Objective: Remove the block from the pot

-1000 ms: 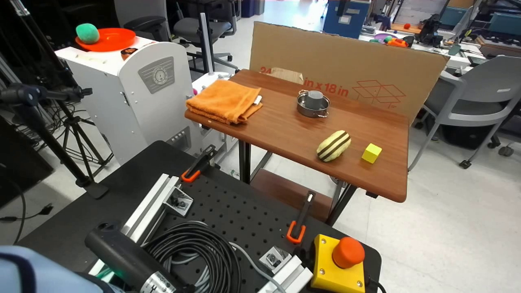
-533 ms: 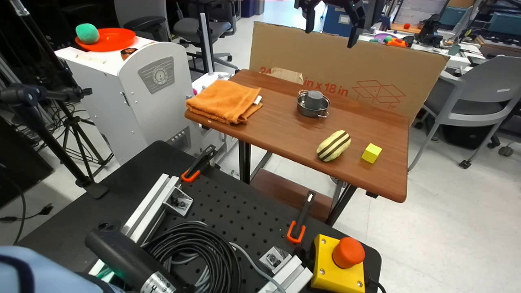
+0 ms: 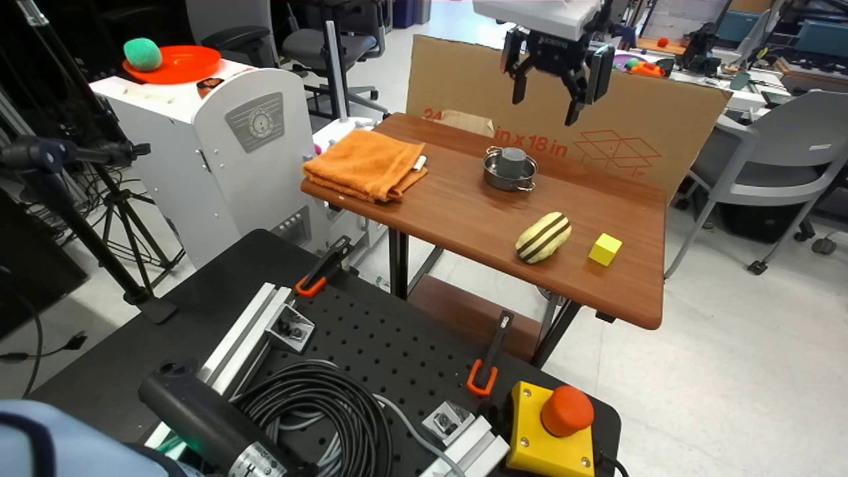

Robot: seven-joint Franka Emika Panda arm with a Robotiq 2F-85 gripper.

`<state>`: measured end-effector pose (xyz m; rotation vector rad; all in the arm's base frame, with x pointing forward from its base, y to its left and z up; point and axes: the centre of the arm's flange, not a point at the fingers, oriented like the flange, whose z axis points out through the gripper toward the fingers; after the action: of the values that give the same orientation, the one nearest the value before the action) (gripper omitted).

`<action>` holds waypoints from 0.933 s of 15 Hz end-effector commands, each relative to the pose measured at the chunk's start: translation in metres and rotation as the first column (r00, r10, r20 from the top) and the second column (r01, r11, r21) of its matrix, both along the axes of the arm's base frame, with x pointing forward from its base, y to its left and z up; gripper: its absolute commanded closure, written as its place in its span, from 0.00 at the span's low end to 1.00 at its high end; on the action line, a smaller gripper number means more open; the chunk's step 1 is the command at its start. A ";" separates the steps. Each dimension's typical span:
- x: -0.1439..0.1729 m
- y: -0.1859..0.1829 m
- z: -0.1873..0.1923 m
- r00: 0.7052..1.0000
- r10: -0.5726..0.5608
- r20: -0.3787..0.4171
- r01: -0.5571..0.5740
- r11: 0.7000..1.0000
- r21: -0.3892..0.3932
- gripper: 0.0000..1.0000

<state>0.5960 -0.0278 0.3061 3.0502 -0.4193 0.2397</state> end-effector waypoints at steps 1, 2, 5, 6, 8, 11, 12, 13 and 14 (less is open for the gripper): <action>0.032 0.005 -0.034 0.998 -0.018 -0.059 0.017 1.000 -0.022 0.00; 0.035 0.006 -0.043 0.997 -0.016 -0.073 0.015 1.000 -0.023 0.00; 0.038 0.016 -0.060 0.993 0.002 -0.116 -0.005 1.000 -0.019 0.00; 0.039 0.020 -0.064 0.992 0.008 -0.127 -0.010 1.000 -0.017 0.00; 0.040 0.028 -0.070 0.989 0.019 -0.150 -0.022 1.000 -0.016 0.00; 0.041 0.038 -0.079 0.983 0.031 -0.181 -0.036 0.999 -0.025 0.00; 0.041 0.040 -0.083 0.981 0.034 -0.192 -0.040 0.999 -0.028 0.00; 0.041 0.042 -0.087 0.978 0.032 -0.204 -0.041 0.999 -0.036 0.00; 0.042 0.043 -0.090 0.977 0.032 -0.212 -0.042 0.998 -0.041 0.02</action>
<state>0.6269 0.0115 0.2233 3.0273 -0.3364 -0.0351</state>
